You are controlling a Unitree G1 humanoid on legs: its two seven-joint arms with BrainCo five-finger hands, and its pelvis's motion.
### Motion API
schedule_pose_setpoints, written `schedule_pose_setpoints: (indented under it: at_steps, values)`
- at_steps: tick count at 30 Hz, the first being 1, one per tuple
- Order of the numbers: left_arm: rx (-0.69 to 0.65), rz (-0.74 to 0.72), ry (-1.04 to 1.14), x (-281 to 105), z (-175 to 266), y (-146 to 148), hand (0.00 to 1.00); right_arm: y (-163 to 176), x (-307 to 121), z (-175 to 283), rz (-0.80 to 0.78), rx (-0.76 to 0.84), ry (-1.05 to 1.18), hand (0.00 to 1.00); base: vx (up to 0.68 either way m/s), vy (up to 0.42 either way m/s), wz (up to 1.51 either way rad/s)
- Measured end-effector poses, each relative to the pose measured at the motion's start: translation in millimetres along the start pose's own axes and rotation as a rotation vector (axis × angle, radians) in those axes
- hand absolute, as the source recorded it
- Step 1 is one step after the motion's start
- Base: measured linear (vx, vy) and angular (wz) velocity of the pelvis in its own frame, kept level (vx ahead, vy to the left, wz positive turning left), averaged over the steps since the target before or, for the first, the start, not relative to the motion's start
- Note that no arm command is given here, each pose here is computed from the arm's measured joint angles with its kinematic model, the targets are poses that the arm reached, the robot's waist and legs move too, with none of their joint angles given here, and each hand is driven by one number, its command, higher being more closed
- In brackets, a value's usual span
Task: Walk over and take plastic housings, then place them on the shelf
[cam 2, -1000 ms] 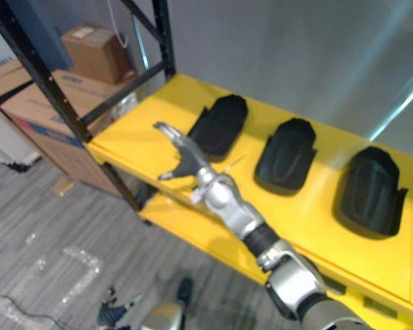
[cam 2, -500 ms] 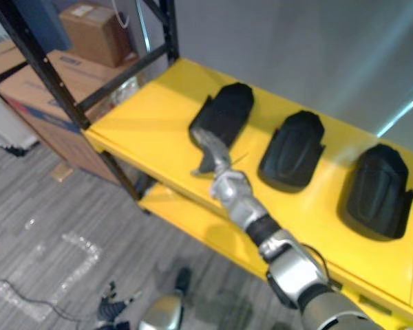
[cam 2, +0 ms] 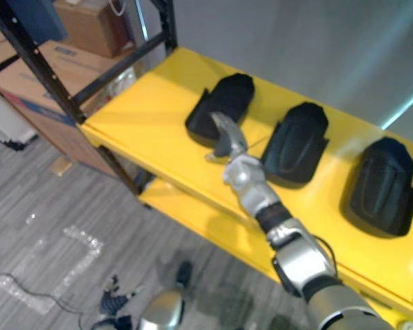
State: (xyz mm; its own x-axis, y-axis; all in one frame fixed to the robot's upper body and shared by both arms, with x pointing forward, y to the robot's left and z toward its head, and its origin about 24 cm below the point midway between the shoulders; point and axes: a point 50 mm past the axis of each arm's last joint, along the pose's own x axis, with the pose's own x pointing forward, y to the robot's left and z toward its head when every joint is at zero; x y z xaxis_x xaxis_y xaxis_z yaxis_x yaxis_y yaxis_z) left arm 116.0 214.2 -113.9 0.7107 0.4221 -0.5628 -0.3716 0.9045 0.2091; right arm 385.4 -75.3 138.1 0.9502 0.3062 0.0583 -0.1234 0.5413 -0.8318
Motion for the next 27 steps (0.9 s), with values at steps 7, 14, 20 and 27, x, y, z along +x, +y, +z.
schedule_pose_setpoints:
  at_steps: [7,14,20,27]
  values:
    - [0.004,0.0,0.016,0.4,-1.0,-0.2,0.0,3.1,1.7,11.4,0.158,-0.035,-0.039,0.0,-0.04,-0.006,-0.06]
    - [0.014,0.004,0.032,1.6,-1.6,1.6,0.0,2.0,-0.1,18.7,0.21,-0.061,-0.07,0.0,-0.04,-0.001,-0.1]
    - [0.033,0.017,0.026,3.5,-0.3,8.4,0.0,1.5,-2.1,27.9,0.238,-0.077,-0.104,0.0,0.0,-0.005,-0.01]
    - [0.036,0.018,0.026,3.5,-0.5,8.8,0.0,-3.6,-2.6,32.8,0.139,-0.072,-0.136,0.0,-0.02,-0.005,-0.01]
